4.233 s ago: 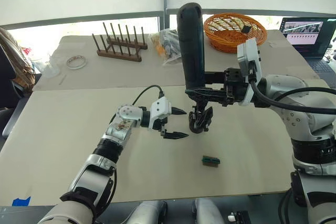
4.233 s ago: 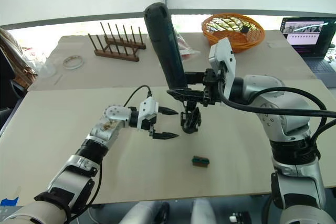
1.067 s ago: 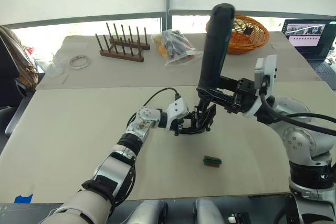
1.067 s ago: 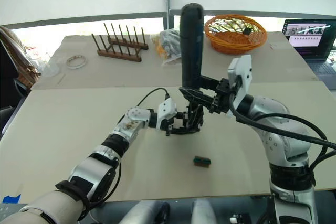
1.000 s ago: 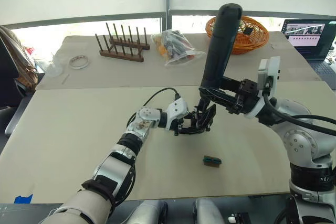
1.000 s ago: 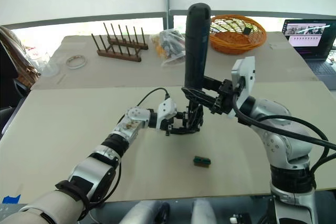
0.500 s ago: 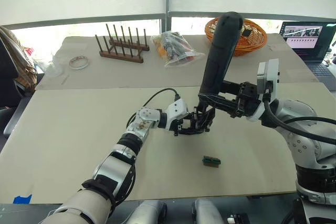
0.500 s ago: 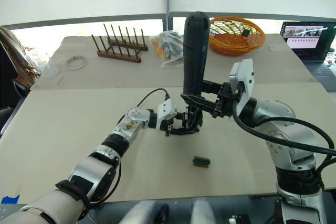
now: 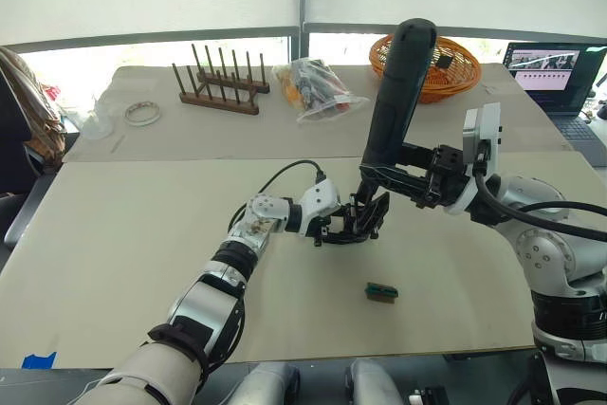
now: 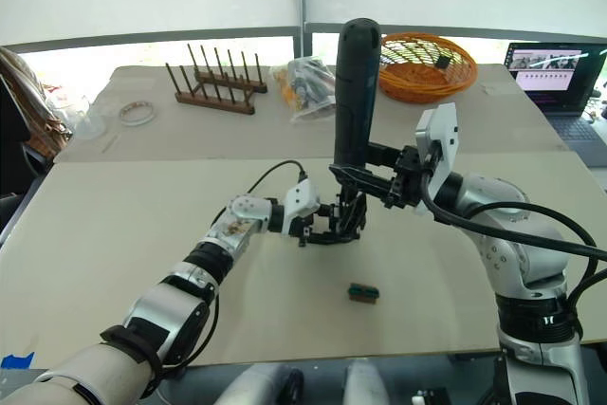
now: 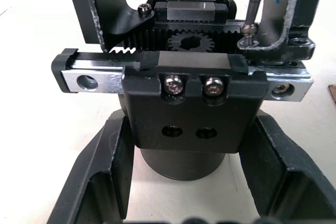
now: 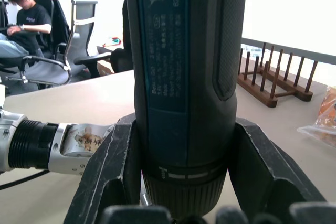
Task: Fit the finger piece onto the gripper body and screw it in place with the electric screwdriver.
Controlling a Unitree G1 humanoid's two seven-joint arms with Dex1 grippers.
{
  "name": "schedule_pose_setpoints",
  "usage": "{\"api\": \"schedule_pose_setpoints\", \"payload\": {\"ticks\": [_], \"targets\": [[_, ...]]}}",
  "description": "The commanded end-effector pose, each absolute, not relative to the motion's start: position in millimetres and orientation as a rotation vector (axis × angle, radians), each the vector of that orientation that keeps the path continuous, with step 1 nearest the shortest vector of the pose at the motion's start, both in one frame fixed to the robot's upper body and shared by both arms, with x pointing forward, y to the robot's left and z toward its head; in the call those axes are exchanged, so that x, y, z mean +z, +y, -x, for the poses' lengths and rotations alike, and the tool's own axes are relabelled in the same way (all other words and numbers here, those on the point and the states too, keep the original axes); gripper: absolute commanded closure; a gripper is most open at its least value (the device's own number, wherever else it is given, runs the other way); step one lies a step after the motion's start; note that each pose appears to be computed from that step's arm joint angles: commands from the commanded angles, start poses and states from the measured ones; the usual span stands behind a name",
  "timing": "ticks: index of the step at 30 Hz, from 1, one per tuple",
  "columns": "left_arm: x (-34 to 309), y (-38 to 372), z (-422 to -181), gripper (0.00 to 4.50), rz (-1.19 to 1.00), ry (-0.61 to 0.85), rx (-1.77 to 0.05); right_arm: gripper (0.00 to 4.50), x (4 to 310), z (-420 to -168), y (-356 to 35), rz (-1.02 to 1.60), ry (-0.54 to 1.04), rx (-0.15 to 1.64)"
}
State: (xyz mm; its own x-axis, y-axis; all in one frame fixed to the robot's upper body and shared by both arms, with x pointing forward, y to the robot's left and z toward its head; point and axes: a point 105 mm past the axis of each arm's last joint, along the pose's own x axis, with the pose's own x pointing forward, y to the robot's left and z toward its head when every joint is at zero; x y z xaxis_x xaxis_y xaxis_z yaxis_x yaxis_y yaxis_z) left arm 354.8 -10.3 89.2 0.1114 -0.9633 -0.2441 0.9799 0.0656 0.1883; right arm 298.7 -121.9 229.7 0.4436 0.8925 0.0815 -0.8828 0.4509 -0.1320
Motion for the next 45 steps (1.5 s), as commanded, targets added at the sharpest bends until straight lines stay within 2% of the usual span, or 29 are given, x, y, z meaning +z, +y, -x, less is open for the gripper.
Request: {"api": "schedule_pose_setpoints", "payload": {"ticks": [1, 23, 33, 41, 45], "targets": [[109.9, -12.6, -361.6, 2.22, -0.341, -0.009, -1.452, 2.59, 189.1, -306.9, -128.2, 0.064, 0.029, 1.058], [110.3, -13.5, -359.6, 2.22, -0.346, -0.017, -1.462, 2.59, 190.7, -307.4, -123.0, 0.095, 0.006, 1.078], [109.9, -14.0, -359.3, 2.22, -0.348, -0.017, -1.463, 2.59, 209.3, -316.7, -137.4, 0.042, -0.009, 1.039], [110.9, -14.5, -359.8, 2.22, -0.346, -0.021, -1.459, 2.59, 221.1, -304.4, -125.8, 0.021, -0.042, 1.071], [111.7, -15.2, -360.2, 2.22, -0.345, -0.022, -1.459, 2.59, 216.5, -296.1, -116.4, 0.073, -0.047, 1.090]]}}
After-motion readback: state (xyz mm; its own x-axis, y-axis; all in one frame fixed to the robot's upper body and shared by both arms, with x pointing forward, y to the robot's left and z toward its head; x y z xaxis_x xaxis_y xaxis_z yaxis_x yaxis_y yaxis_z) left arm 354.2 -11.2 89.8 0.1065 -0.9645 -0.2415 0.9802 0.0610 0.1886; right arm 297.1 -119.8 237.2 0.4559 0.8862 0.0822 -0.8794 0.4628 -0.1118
